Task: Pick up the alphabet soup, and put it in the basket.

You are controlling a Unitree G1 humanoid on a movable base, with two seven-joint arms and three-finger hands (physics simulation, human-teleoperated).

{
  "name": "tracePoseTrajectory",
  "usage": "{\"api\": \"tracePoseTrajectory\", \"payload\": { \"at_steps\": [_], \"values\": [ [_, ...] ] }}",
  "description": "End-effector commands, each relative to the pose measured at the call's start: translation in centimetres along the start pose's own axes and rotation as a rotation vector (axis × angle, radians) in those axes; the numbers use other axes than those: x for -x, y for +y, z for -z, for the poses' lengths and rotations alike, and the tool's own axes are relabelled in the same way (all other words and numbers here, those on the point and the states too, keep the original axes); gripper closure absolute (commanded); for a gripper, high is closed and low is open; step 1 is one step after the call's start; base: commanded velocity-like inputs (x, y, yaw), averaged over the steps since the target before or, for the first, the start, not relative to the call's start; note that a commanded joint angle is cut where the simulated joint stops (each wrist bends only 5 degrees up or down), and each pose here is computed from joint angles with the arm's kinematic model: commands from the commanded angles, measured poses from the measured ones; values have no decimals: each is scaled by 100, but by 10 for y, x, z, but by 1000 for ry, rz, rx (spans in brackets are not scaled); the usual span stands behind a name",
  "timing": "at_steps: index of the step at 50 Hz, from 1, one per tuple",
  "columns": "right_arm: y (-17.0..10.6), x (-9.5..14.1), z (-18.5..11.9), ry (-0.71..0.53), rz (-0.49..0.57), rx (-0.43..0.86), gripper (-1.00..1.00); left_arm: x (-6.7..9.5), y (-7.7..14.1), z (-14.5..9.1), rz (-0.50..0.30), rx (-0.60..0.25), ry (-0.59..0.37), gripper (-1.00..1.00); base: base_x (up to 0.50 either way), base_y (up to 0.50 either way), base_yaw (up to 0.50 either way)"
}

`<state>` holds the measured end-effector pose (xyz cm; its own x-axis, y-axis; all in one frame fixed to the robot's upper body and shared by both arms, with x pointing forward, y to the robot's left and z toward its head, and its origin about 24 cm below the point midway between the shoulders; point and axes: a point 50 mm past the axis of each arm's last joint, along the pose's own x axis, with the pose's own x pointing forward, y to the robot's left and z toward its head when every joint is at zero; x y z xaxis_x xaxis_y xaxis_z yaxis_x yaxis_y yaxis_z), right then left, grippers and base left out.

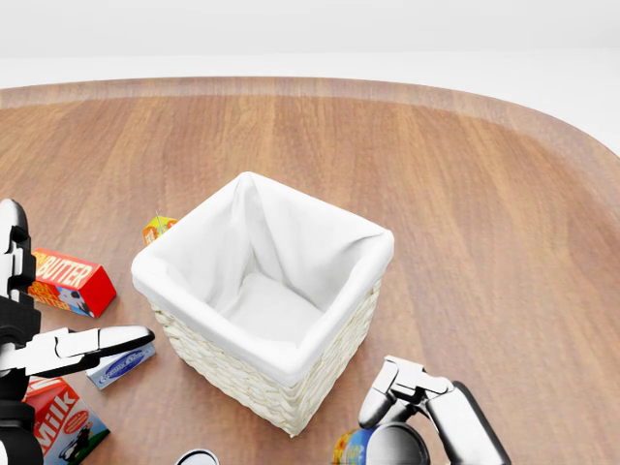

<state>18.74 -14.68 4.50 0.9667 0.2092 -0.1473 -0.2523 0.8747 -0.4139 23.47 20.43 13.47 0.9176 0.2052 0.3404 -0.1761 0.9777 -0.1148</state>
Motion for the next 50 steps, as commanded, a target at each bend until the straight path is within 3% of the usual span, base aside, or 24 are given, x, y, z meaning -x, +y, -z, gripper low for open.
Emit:
{"api": "tracePoseTrajectory", "payload": {
  "at_steps": [1,23,30,50],
  "values": [
    [-10,7,-24,-101,47,-1,100,0,0,2,1,-1,7,-100,0,0,0],
    [-30,18,-68,-295,173,32,100,0,-1,5,3,-5,19,-100,0,0,0],
    [-37,22,-95,-411,227,93,100,0,-1,5,4,-7,23,-100,0,0,0],
    [-38,13,-129,-573,217,182,100,0,-3,7,6,-9,30,-100,0,0,0]
  ]
}}
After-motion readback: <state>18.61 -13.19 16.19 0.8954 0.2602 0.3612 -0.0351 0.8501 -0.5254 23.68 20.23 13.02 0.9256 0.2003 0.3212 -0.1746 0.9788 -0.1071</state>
